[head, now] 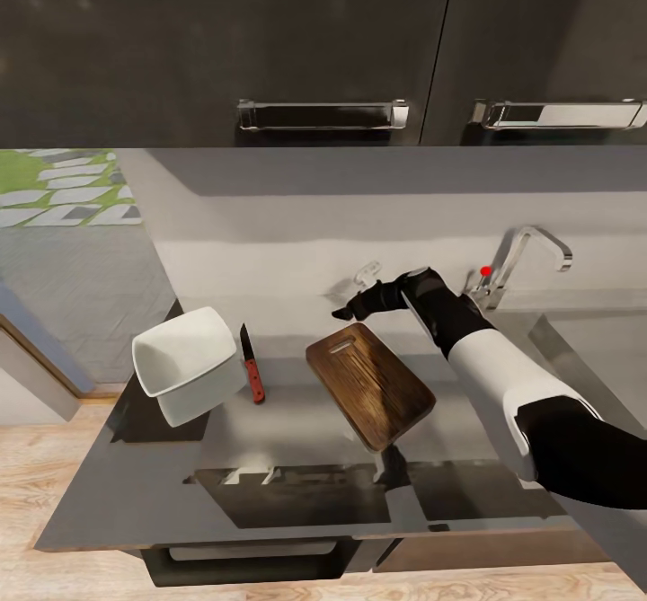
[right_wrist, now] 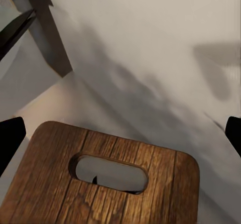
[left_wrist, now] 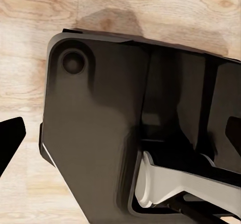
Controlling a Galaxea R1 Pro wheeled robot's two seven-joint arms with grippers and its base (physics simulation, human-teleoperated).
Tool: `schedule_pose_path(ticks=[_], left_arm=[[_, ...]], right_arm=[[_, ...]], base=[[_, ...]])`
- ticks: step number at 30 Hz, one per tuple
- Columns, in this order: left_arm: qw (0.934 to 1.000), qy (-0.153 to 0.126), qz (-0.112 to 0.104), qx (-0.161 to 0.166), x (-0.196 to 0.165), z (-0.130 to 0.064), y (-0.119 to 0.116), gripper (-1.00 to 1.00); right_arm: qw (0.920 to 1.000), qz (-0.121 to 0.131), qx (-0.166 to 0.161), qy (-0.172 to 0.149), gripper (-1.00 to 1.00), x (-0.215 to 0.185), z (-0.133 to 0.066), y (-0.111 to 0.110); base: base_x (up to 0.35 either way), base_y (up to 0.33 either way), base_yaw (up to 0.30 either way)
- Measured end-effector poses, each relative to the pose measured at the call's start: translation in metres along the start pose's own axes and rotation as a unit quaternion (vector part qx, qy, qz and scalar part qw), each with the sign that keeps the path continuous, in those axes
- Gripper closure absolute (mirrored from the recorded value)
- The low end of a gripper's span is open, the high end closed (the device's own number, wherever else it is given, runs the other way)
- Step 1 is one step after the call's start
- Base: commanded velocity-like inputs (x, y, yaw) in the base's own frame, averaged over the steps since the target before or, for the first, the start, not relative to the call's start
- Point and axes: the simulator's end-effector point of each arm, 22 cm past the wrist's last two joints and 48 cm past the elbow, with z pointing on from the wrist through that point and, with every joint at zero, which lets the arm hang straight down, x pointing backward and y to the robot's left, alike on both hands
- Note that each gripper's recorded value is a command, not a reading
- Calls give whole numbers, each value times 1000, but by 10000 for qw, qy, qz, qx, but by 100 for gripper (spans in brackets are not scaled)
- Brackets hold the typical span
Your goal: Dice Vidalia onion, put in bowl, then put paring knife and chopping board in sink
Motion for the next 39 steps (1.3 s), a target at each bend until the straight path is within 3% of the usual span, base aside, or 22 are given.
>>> schedule_pose_path(ticks=[13, 21, 39], left_arm=[[10000, 11, 19, 11, 1, 0, -1, -100], [10000, 7, 28, 5, 0, 0, 0, -100], [10000, 45, 25, 11, 4, 0, 0, -100]], right_arm=[[10000, -19, -21, 13, -100, 13, 2, -4], [9992, -154, -369, -97, -100, 9, 1, 10], [9990, -153, -418, -55, -100, 13, 3, 12]], base=[[0, 0, 0], [0, 0, 0], [109, 0, 0]])
